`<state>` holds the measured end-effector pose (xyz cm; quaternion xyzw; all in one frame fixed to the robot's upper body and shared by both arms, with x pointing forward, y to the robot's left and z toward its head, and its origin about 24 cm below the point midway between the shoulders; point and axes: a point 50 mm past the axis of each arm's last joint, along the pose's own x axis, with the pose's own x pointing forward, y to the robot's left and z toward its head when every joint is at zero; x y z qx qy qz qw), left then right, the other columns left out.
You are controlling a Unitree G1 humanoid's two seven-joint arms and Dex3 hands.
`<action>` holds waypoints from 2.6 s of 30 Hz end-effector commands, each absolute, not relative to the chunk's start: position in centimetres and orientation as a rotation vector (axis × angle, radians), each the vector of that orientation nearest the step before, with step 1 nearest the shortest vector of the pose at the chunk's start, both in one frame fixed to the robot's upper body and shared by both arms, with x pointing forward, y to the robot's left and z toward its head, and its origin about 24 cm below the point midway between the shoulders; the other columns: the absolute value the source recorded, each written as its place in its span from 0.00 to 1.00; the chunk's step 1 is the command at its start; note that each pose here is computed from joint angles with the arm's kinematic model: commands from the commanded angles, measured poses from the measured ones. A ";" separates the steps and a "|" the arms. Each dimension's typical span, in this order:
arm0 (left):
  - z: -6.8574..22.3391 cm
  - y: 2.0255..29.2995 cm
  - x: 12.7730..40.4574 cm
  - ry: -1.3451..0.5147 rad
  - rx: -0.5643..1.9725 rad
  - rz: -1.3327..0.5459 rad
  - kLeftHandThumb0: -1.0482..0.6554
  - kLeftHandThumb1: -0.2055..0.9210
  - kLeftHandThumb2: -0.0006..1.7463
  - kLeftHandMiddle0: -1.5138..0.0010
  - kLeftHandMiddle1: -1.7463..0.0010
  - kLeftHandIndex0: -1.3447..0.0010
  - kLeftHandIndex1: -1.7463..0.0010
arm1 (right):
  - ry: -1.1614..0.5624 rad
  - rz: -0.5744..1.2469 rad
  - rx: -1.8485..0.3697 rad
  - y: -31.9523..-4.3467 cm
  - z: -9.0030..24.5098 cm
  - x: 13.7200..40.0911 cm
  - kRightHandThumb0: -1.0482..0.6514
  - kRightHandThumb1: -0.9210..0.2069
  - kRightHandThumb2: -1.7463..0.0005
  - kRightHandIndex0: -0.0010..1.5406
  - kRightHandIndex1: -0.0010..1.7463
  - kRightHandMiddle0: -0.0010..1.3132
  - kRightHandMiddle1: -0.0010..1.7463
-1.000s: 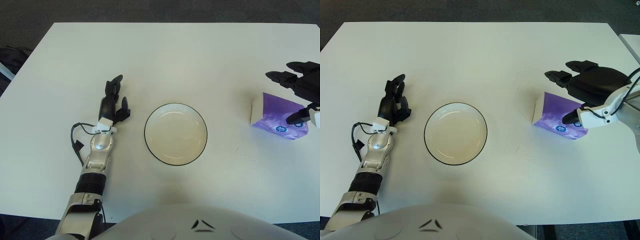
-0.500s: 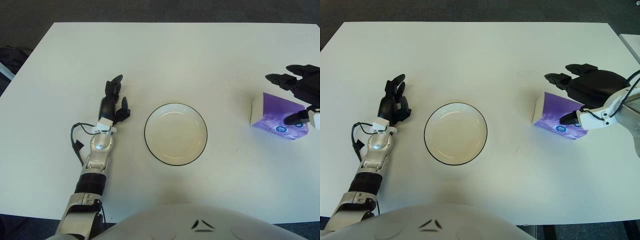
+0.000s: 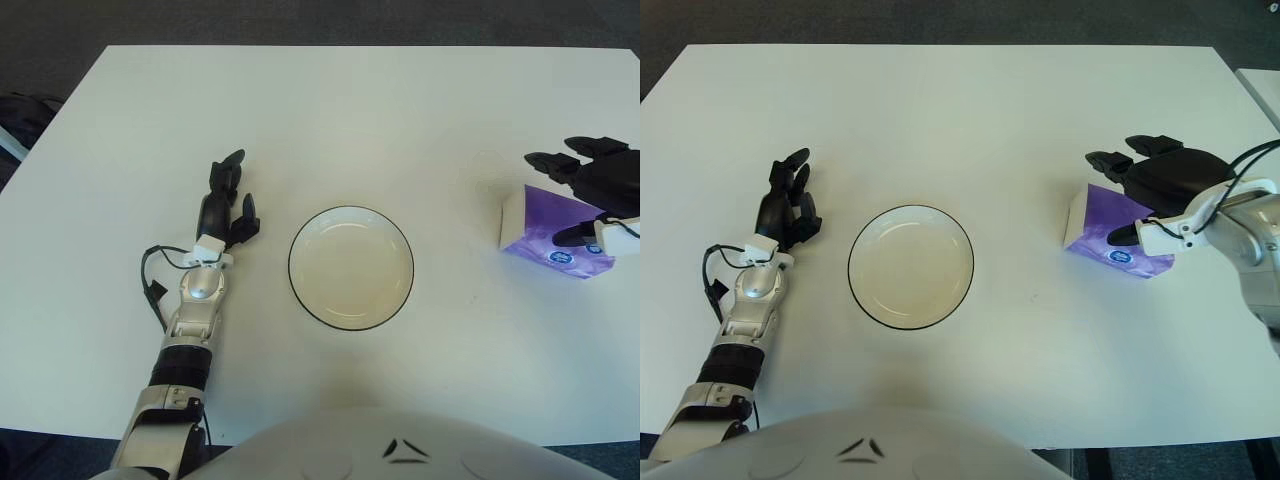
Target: Put the tissue paper into the plate.
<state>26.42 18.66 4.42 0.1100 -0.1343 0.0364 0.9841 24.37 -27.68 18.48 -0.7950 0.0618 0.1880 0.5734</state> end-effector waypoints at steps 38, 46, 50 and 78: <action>-0.6 19.2 23.3 -0.058 0.207 0.103 0.21 1.00 0.52 0.77 0.97 1.00 0.53 | 0.399 0.508 -1.793 -31.5 13.2 26.6 0.00 0.00 0.69 0.00 0.00 0.00 0.00; -0.6 19.4 23.3 -0.061 0.204 0.112 0.22 1.00 0.53 0.78 0.97 1.00 0.54 | 0.474 0.511 -1.770 -32.3 12.7 25.5 0.00 0.00 0.69 0.00 0.00 0.00 0.00; -0.5 19.5 23.3 -0.061 0.202 0.110 0.22 1.00 0.54 0.78 0.97 1.00 0.54 | 0.498 0.492 -1.762 -32.5 12.5 24.6 0.00 0.00 0.71 0.00 0.00 0.00 0.00; -0.3 19.6 23.6 -0.054 0.200 0.108 0.23 1.00 0.53 0.79 0.98 1.00 0.54 | 0.516 0.490 -1.724 -32.3 8.7 24.3 0.00 0.00 0.73 0.16 0.17 0.01 0.32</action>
